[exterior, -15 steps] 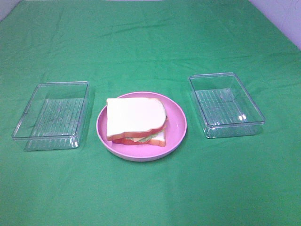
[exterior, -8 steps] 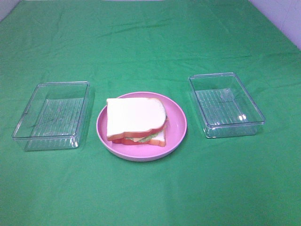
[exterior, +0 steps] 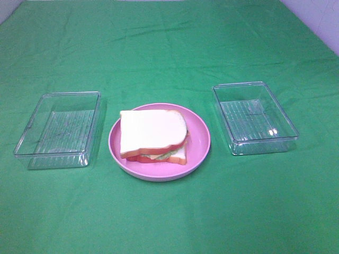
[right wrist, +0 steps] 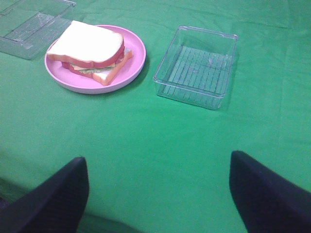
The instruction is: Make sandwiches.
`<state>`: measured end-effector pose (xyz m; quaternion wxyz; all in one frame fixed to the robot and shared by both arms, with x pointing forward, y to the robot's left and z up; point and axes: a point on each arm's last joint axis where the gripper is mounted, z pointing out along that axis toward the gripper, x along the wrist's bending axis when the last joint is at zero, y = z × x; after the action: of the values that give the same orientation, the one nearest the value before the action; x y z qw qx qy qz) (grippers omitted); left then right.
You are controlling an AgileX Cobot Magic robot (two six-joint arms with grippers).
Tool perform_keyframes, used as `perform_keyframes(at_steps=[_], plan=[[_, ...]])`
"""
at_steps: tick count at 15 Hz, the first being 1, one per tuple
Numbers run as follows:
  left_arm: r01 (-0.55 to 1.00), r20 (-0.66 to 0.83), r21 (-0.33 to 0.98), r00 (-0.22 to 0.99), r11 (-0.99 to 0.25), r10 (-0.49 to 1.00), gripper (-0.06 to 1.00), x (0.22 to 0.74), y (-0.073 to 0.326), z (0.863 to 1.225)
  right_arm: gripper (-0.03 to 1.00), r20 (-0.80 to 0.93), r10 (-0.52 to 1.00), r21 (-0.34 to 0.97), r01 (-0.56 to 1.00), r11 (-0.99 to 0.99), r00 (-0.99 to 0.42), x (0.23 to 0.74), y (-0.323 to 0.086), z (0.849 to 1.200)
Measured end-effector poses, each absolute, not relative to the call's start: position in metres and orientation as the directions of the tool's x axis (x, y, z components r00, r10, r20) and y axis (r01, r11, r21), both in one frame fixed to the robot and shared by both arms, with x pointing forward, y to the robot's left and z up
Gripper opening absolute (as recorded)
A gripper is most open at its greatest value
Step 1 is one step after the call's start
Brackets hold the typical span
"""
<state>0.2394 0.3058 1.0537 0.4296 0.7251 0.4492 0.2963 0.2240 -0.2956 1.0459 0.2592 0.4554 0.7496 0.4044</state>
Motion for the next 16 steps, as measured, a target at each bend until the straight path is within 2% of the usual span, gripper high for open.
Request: perform_keyframes(at_steps=[5, 10, 13, 16], plan=[[0.398, 0.044, 0.889, 0.418, -0.226, 0.907, 0.73, 0.2394, 0.3058, 1.0537, 0.75, -0.019, 0.892, 0.842, 0.473, 0.257, -0.452, 0.224, -0.2955, 1.0459], [0.442, 0.044, 0.889, 0.171, -0.116, 0.984, 0.73, 0.2379, 0.3058, 1.0537, 0.75, -0.016, 0.947, 0.843, 0.505, 0.186, -0.322, 0.2247, -0.2932, 1.0459], [0.454, 0.044, 0.889, 0.028, -0.052, 0.999, 0.73, 0.237, 0.3056, 1.0537, 0.75, -0.016, 0.986, 0.843, 0.528, 0.104, -0.169, 0.2259, -0.291, 1.0459], [0.452, 0.044, 0.892, -0.033, -0.024, 0.998, 0.73, 0.2359, 0.3055, 1.0537, 0.75, -0.016, 0.992, 0.843, 0.532, 0.081, -0.125, 0.2263, -0.2905, 1.0459]])
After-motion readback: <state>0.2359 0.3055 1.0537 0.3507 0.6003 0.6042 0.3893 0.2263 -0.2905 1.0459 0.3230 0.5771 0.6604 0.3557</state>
